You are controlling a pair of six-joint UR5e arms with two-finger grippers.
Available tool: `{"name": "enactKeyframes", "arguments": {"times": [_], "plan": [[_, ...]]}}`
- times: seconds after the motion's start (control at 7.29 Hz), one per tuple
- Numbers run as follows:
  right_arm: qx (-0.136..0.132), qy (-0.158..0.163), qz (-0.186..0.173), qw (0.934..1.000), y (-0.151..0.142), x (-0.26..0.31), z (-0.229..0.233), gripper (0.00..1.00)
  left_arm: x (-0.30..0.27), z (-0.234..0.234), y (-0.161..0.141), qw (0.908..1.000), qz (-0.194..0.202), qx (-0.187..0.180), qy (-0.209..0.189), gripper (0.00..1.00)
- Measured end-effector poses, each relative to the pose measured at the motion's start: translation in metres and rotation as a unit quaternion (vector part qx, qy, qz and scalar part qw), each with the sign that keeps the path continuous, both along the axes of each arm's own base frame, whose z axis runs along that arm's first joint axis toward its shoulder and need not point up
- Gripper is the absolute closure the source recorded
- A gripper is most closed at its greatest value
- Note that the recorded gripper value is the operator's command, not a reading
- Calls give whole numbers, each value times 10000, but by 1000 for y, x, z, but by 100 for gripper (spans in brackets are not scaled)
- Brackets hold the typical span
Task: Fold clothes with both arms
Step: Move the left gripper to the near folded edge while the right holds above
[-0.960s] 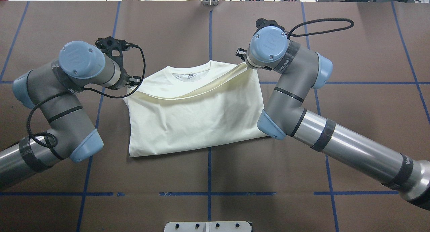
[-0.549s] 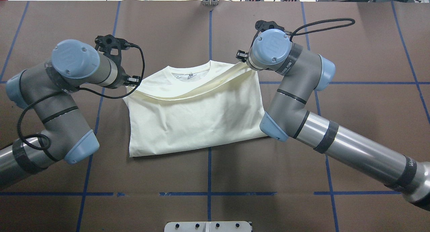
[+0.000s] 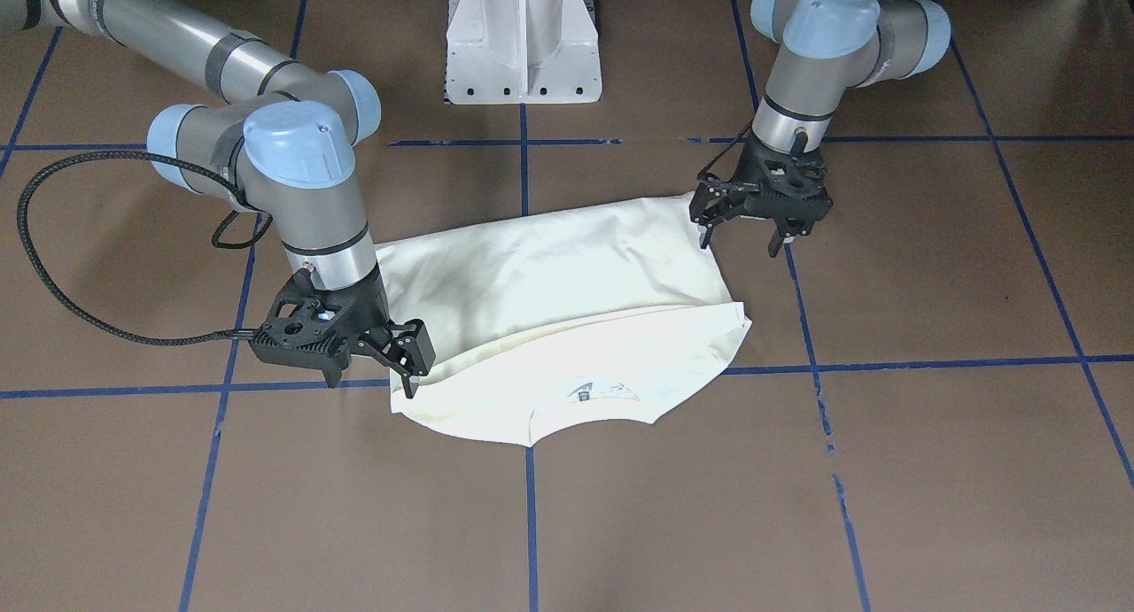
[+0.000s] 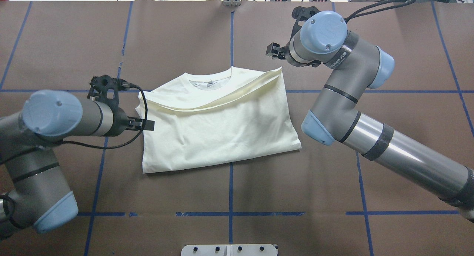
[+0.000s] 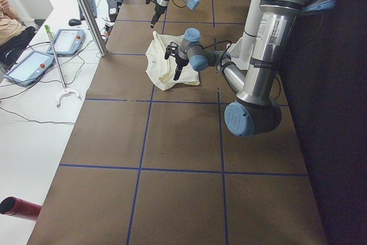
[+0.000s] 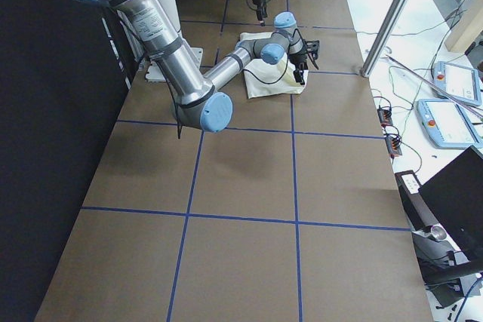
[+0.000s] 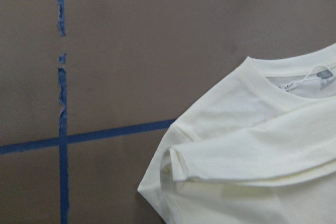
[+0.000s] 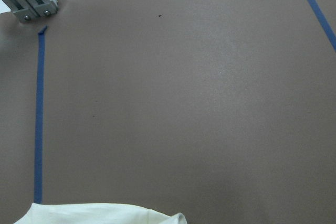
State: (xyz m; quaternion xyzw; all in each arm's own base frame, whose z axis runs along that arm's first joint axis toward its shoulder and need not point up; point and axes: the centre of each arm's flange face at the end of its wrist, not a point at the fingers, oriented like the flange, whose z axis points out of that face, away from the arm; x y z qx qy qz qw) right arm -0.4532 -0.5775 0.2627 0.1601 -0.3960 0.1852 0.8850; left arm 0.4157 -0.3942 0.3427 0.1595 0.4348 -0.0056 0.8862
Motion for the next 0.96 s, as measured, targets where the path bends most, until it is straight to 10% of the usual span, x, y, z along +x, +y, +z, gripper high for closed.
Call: {"name": "enactKeyframes", "arguments": {"times": [0.55, 0.82, 0.96], "plan": [[42, -31, -1, 10000, 4, 6, -1, 0, 45, 24, 70, 9990, -25, -369, 259, 35], [39, -28, -1, 10000, 5, 7, -1, 0, 50, 29, 79, 9988, 23, -418, 235, 93], [34, -21, -1, 10000, 5, 7, 1, 0, 52, 29, 81, 9988, 37, -437, 230, 100]]}}
